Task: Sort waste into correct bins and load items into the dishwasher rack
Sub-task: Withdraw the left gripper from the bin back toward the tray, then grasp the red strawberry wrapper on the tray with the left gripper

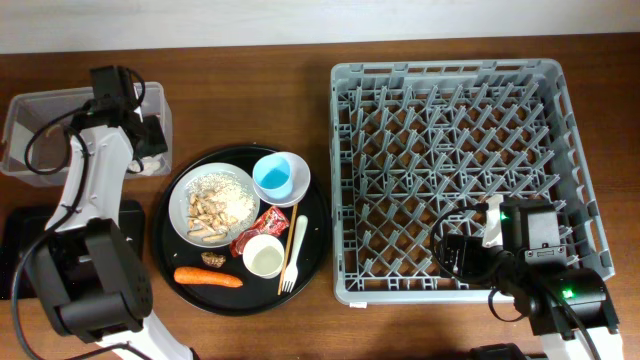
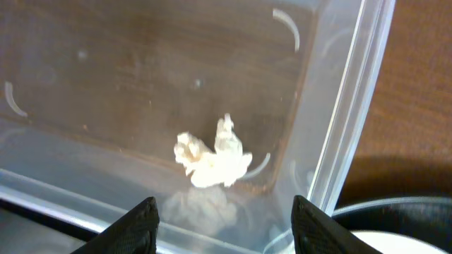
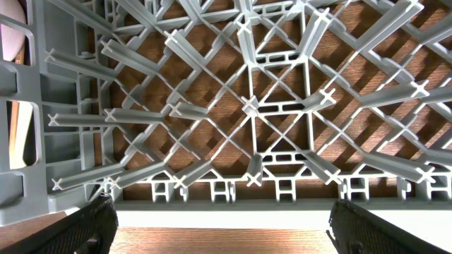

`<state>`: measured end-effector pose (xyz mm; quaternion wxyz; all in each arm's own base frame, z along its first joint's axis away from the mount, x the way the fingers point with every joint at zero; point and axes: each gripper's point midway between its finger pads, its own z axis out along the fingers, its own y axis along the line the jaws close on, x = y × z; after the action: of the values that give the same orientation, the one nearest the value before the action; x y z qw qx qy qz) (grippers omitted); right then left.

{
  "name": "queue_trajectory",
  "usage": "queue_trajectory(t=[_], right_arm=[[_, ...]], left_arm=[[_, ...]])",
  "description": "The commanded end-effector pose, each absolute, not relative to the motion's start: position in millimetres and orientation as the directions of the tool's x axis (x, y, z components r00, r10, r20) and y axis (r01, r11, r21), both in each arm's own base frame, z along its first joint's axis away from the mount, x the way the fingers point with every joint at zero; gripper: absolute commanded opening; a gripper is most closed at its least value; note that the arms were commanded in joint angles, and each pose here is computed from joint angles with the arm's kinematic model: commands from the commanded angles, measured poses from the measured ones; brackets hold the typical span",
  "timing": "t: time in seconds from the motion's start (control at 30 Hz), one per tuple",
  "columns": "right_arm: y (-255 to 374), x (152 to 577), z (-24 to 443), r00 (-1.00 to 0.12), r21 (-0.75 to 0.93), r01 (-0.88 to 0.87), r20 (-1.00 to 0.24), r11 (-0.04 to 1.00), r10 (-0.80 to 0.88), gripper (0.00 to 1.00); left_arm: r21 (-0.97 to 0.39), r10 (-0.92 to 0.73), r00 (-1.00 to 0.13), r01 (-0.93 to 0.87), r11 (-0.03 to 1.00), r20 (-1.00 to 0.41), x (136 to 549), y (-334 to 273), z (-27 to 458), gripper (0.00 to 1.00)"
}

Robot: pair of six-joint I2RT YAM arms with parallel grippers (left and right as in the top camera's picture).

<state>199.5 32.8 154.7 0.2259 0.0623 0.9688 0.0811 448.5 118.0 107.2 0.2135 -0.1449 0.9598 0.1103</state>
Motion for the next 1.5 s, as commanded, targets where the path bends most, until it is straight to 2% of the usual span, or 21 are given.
queue_trajectory(t=[0.0, 0.2, 0.3, 0.4, 0.47, 0.53, 0.63, 0.8, 0.93, 1.07, 1.33, 1.47], right_arm=[[31, 202, 161, -0.882, 0.177, 0.088, -0.444, 0.980, 0.159, 0.99], [31, 202, 161, -0.882, 0.177, 0.088, -0.444, 0.980, 0.159, 0.99], [31, 202, 161, -0.882, 0.177, 0.088, -0.444, 0.980, 0.159, 0.99], [31, 202, 161, -0.882, 0.177, 0.088, -0.444, 0.980, 0.159, 0.99], [31, 202, 161, -0.882, 0.177, 0.087, -0.445, 0.980, 0.159, 0.99], [31, 202, 161, -0.882, 0.177, 0.088, -0.444, 0.980, 0.159, 0.99], [31, 202, 161, -0.882, 0.177, 0.088, -0.444, 0.980, 0.159, 0.99], [31, 202, 161, -0.882, 0.177, 0.088, -0.444, 0.980, 0.159, 0.99], [31, 202, 161, -0.881, 0.177, 0.087, -0.445, 0.980, 0.159, 0.99], [31, 202, 161, -0.882, 0.177, 0.088, -0.444, 0.980, 0.159, 0.99], [31, 202, 161, -0.882, 0.176, 0.087, -0.444, 0.980, 0.159, 0.99], [31, 202, 161, -0.882, 0.177, 0.087, -0.445, 0.980, 0.159, 0.99]], left_arm=[[0.151, -0.236, -0.899, -0.308, 0.939, -0.369, 437, 115, 91, 0.60], [0.163, -0.241, -0.931, -0.292, 0.942, -0.272, 419, 112, 74, 0.59], [0.169, -0.244, -0.945, -0.283, 0.944, -0.220, 406, 109, 71, 0.53], [0.172, -0.245, -0.951, -0.278, 0.945, -0.190, 399, 108, 70, 0.52], [0.171, -0.245, -0.949, -0.279, 0.945, -0.197, 400, 108, 72, 0.53], [0.169, -0.244, -0.946, -0.283, 0.944, -0.215, 405, 109, 78, 0.60], [0.164, -0.242, -0.935, -0.290, 0.943, -0.259, 417, 111, 99, 0.65], [0.153, -0.237, -0.924, -0.292, 0.944, -0.300, 429, 111, 134, 0.70], [0.055, -0.222, -0.933, -0.247, 0.967, -0.284, 430, 85, 140, 0.72], [-0.039, -0.171, -0.966, -0.167, 0.985, -0.192, 415, 40, 135, 0.73], [-0.030, -0.018, -0.997, -0.021, 0.999, 0.073, 351, -23, 131, 0.73], [-0.025, 0.046, -0.989, 0.043, 0.999, 0.140, 325, -43, 138, 0.72]])
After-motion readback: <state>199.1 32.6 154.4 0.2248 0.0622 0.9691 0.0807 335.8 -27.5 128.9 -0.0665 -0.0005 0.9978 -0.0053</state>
